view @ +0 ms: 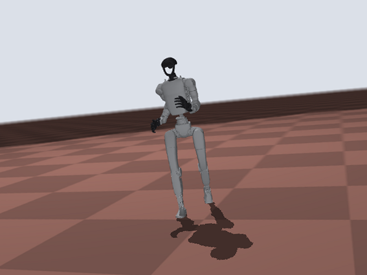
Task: Walk run
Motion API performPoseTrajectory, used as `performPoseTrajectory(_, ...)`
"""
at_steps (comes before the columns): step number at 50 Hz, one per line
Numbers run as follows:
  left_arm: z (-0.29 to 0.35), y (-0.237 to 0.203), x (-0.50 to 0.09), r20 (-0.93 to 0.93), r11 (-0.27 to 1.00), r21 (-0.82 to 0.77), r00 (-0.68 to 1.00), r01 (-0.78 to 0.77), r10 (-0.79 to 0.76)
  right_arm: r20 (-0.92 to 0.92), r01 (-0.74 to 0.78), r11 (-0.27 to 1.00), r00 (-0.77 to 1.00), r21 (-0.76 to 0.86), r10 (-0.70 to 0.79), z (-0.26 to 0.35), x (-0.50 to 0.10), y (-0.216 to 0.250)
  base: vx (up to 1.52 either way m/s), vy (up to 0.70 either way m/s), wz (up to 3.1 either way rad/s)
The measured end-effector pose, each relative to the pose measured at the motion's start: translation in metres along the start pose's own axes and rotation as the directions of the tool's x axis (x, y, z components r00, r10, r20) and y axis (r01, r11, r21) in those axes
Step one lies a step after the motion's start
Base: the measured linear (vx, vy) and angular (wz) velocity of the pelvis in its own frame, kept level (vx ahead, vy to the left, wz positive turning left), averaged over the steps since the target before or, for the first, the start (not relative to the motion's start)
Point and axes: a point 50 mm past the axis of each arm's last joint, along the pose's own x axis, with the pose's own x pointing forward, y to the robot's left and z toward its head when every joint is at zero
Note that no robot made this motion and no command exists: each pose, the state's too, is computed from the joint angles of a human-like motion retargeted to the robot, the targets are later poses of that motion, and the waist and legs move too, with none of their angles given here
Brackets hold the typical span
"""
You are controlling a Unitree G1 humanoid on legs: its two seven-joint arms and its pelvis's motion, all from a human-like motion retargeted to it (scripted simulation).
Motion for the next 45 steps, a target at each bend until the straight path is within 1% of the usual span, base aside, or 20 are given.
performPoseTrajectory(3, -0.031, 0.007, -0.055, -0.226, 0.997, 0.077, 0.974, 0.028, -0.010, 0.141, 0.049, 0.997, 0.988, 0.052, -0.056, 0.022, 0.036, 0.012, 1.54, -0.64, -1.33)
performPoseTrajectory(4, -0.042, 0.006, -0.077, -0.310, 0.996, 0.087, 0.951, 0.016, 0.011, 0.210, 0.070, 0.994, 0.974, 0.080, -0.086, 0.032, 0.055, 0.008, 1.33, -0.51, -0.37)
performPoseTrajectory(5, -0.053, 0.003, -0.097, -0.389, 0.996, 0.091, 0.920, -0.006, 0.041, 0.286, 0.087, 0.990, 0.951, 0.111, -0.116, 0.045, 0.075, 0.001, 1.35, -0.37, -0.51)
performPoseTrajectory(7, -0.061, -0.004, -0.142, -0.519, 0.993, 0.047, 0.847, -0.109, 0.117, 0.413, 0.026, 0.987, 0.906, 0.159, -0.090, 0.073, 0.104, 0.007, 1.50, -0.25, -1.11)
performPoseTrajectory(8, -0.061, -0.006, -0.162, -0.570, 0.988, 0.025, 0.810, -0.152, 0.139, 0.470, -0.001, 0.984, 0.879, 0.179, -0.085, 0.086, 0.113, 0.008, 1.37, -0.11, -1.15)
performPoseTrajectory(10, -0.057, -0.006, -0.192, -0.640, 0.983, 0.015, 0.754, -0.181, 0.148, 0.575, -0.033, 0.979, 0.813, 0.201, -0.091, 0.112, 0.124, 0.003, 1.27, -0.09, -0.97)
performPoseTrajectory(13, -0.048, 0.007, -0.213, -0.674, 0.989, 0.078, 0.725, -0.123, 0.143, 0.655, -0.081, 0.981, 0.754, 0.176, -0.055, 0.133, 0.124, -0.005, 1.46, -0.22, -0.99)
performPoseTrajectory(16, -0.047, 0.013, -0.208, -0.662, 0.991, 0.107, 0.738, -0.081, 0.132, 0.623, -0.103, 0.988, 0.782, 0.119, 0.007, 0.126, 0.113, -0.009, 1.50, -0.26, -0.50)
performPoseTrajectory(20, -0.052, 0.009, -0.167, -0.573, 0.989, 0.114, 0.807, -0.094, 0.142, 0.515, -0.129, 0.989, 0.854, 0.077, 0.072, 0.101, 0.101, -0.002, 1.56, -0.32, 0.19)
performPoseTrajectory(23, -0.056, 0.004, -0.132, -0.489, 0.973, 0.184, 0.846, -0.141, 0.215, 0.392, -0.154, 0.984, 0.914, 0.085, 0.109, 0.068, 0.090, 0.019, 1.79, -0.38, 1.27)
performPoseTrajectory(25, -0.057, 0.011, -0.090, -0.357, 0.953, 0.185, 0.887, -0.239, 0.292, 0.275, -0.174, 0.979, 0.951, 0.103, 0.140, 0.041, 0.083, 0.035, 1.26, -0.24, 0.25)
performPoseTrajectory(28, -0.046, -0.013, -0.028, -0.211, 0.964, -0.022, 0.944, -0.266, 0.255, 0.107, -0.178, 0.976, 0.980, 0.123, 0.166, 0.009, 0.052, 0.038, 1.19, -0.32, -0.13)
performPoseTrajectory(30, -0.028, -0.020, 0.000, -0.107, 0.960, -0.102, 0.963, -0.259, 0.249, 0.018, -0.199, 0.976, 0.980, 0.093, 0.198, -0.004, 0.027, 0.030, 1.48, -0.31, 0.46)
performPoseTrajectory(32, -0.012, -0.023, 0.015, -0.019, 0.966, -0.127, 0.974, -0.225, 0.225, -0.062, -0.211, 0.977, 0.975, 0.033, 0.213, -0.012, 0.007, 0.017, 1.19, -0.17, 1.11)
performPoseTrajectory(35, 0.002, -0.018, 0.017, 0.054, 0.981, -0.096, 0.983, -0.171, 0.176, -0.116, -0.197, 0.980, 0.975, -0.038, 0.192, -0.014, -0.010, 0.002, 1.53, -0.37, 0.77)
performPoseTrajectory(38, 0.002, -0.011, 0.006, 0.039, 0.992, -0.042, 0.992, -0.118, 0.120, -0.063, -0.120, 0.992, 0.991, -0.047, 0.117, -0.007, 0.000, -0.003, 1.27, -0.34, 0.08)
performPoseTrajectory(41, -0.010, -0.007, -0.014, -0.049, 0.998, -0.008, 0.996, -0.070, 0.070, 0.040, -0.031, 0.999, 0.999, -0.029, 0.032, 0.007, 0.024, -0.001, 1.39, -0.38, -0.30)
performPoseTrajectory(43, -0.027, -0.003, -0.043, -0.168, 0.999, 0.036, 0.985, -0.030, 0.036, 0.088, 0.018, 1.000, 0.996, -0.005, -0.018, 0.014, 0.038, 0.007, 1.61, -0.57, -0.71)
performPoseTrajectory(45, -0.049, -0.003, -0.076, -0.312, 0.998, 0.056, 0.950, 0.006, 0.011, 0.153, 0.112, 0.993, 0.981, 0.030, -0.116, 0.022, 0.061, 0.003, 1.64, -0.63, 0.38)
